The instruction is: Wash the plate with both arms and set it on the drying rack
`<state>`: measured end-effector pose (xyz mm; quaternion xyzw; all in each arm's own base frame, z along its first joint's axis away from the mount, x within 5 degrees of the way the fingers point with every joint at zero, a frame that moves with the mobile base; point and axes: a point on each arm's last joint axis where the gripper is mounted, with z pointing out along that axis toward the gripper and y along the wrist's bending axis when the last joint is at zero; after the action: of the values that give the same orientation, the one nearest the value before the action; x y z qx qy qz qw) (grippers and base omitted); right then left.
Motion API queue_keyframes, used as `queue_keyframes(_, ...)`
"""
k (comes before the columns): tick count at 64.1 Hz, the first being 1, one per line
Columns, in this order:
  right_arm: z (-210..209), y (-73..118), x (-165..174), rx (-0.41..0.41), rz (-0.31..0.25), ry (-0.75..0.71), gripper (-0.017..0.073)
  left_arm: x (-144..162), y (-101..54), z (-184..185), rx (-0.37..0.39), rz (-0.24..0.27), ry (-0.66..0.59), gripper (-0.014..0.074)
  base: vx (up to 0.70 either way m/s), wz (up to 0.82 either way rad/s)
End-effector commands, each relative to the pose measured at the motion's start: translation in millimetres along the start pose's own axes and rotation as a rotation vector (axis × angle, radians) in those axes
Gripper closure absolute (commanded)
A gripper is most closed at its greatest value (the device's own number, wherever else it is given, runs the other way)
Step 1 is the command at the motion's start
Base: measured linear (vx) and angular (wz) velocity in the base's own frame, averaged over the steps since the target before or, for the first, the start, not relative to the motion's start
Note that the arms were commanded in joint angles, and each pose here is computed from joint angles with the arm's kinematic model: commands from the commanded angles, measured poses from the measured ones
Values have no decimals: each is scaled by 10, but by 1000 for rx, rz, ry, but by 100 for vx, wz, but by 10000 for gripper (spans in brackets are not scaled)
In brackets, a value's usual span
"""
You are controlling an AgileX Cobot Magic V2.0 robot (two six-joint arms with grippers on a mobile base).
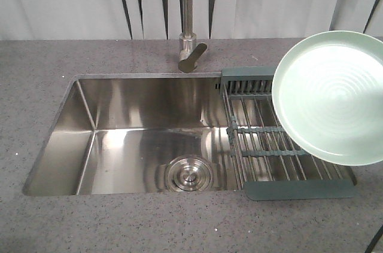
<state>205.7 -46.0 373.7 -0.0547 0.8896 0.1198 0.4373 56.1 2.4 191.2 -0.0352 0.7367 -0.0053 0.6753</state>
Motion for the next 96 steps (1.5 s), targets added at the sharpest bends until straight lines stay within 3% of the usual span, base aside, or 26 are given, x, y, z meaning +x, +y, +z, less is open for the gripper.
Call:
queue_keyframes(1, -100, 38, -111, 10, -2, -87, 566, 5, -6, 2, 14, -4, -62, 600, 3, 1)
queue_keyframes(96, -100, 38, -111, 10, -2, -87, 566, 5, -6, 2, 14, -4, -62, 600, 4, -1)
